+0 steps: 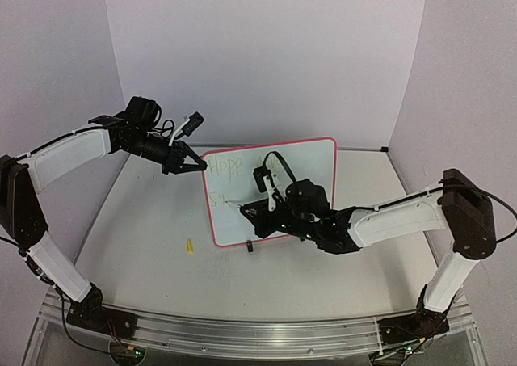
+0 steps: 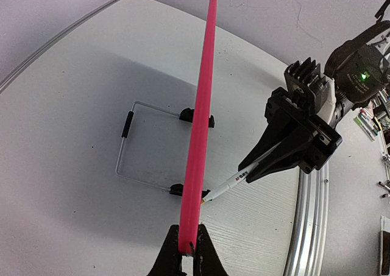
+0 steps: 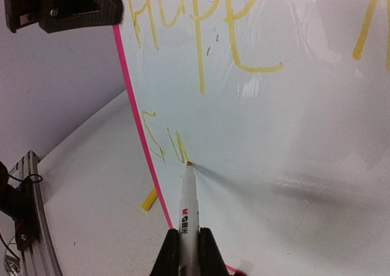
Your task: Write a sentence on the whiteboard
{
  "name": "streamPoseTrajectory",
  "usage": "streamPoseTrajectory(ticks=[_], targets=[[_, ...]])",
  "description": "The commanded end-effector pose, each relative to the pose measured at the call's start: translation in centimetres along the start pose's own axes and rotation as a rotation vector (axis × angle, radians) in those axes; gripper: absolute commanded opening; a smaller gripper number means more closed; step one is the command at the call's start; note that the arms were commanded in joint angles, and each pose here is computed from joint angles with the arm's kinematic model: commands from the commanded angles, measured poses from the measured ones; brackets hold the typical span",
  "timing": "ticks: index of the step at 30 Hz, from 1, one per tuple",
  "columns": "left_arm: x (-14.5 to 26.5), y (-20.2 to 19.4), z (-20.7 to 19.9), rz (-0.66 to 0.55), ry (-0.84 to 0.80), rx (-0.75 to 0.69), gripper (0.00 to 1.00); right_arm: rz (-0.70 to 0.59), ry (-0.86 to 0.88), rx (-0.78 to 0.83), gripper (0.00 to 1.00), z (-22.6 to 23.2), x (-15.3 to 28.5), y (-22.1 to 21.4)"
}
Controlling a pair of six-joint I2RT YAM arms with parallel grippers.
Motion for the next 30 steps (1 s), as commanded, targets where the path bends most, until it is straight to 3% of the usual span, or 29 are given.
streamPoseTrajectory(ticks=[1, 9, 30], targets=[[-1.5, -1.2, -0.6, 0.073, -0.033, 0.029, 0.0, -0.069, -0.004, 0.009, 0.0, 0.6, 1.4, 2.1], [-1.6, -1.3, -0.6, 0.074, -0.035, 0.03, 0.0, -0.07, 0.111, 0.018, 0.0, 2.3, 2.1, 3.4], [-1.6, -1.3, -0.6, 0.079, -0.033, 0.032, 0.0, -0.087, 0.006, 0.013, 0.0, 1.6, 0.1, 3.3]])
Point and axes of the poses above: each gripper's point midway between its finger pads, its own x axis back along the fingers, its own z axis along the line the jaws close on, y = z × x, the point moved 10 cm from there along x, back along the fingers, and after that the axes turned 15 degrees about -x, right-handed, at the moved point
